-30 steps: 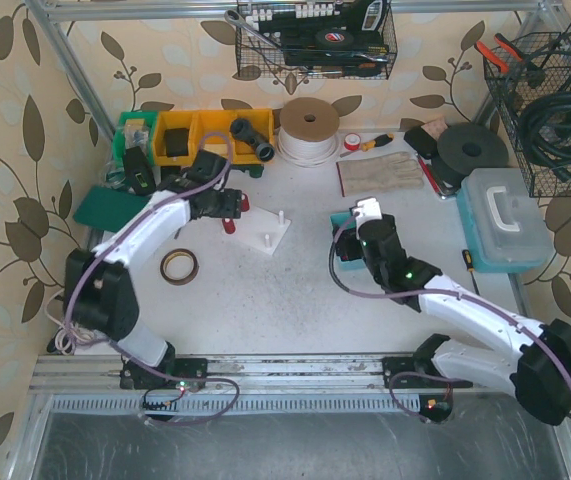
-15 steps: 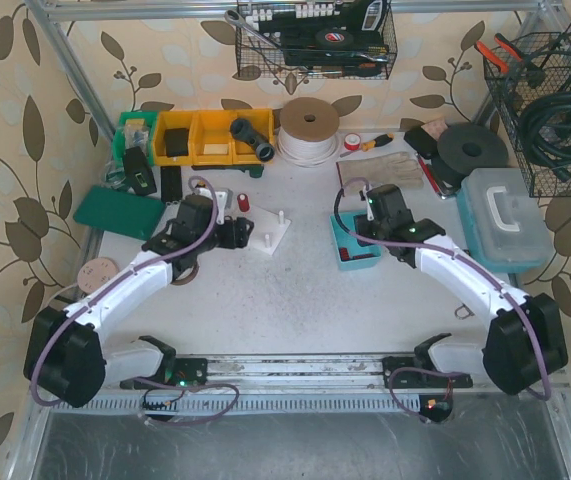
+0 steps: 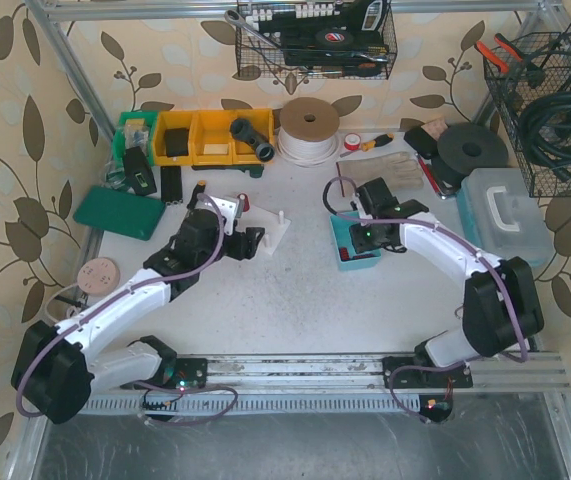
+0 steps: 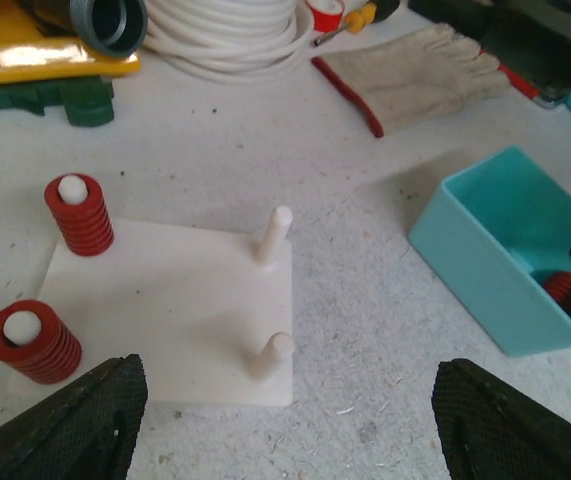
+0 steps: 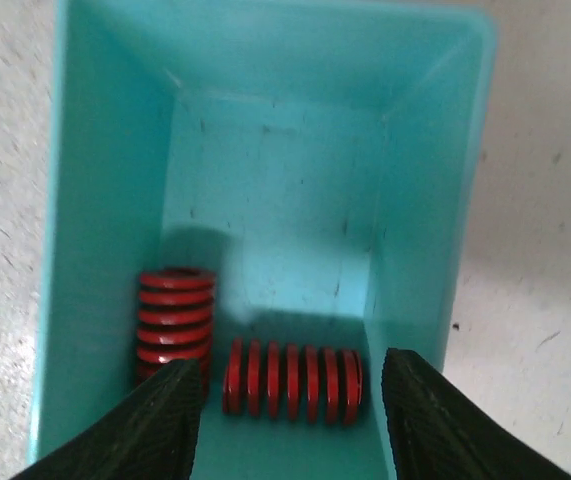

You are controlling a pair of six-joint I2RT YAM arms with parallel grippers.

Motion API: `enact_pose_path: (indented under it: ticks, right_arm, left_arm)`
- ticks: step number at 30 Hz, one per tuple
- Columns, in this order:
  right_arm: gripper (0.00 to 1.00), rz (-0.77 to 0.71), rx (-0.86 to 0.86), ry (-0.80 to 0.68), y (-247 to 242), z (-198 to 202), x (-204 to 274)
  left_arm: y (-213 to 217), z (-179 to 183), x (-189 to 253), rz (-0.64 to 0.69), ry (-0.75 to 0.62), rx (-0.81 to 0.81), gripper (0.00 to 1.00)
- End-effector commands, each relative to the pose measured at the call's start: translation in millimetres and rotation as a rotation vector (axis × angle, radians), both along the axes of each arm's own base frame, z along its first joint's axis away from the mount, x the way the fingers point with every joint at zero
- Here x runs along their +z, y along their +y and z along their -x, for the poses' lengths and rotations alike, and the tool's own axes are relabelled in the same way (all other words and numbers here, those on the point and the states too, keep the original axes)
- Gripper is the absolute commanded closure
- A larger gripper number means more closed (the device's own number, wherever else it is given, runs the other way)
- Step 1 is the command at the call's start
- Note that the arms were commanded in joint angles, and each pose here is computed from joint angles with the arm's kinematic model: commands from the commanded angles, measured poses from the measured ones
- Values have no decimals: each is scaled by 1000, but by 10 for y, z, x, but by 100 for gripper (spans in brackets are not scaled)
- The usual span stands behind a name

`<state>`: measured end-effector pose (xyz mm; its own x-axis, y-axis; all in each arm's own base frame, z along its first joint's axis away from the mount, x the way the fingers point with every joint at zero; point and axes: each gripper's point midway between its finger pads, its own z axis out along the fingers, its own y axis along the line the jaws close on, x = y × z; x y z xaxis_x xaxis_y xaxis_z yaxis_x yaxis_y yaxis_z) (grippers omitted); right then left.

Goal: Install the large spring

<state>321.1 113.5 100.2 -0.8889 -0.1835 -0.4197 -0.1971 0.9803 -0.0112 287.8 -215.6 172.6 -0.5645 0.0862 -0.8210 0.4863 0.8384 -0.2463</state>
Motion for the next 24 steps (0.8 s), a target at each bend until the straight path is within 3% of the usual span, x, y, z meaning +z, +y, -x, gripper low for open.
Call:
enact_pose_path:
  ticks: [1, 10, 24]
  right_arm:
    - [49, 14, 12, 94, 14, 76, -92]
    - [47, 68, 31, 161, 117, -143, -201]
    - [42, 103, 60, 284, 224, -83, -566]
  left_arm:
    - [18, -10, 252, 25, -108, 10, 19]
    - [56, 59, 381, 57, -149, 18, 19]
    - [29, 98, 423, 64, -149, 9, 19]
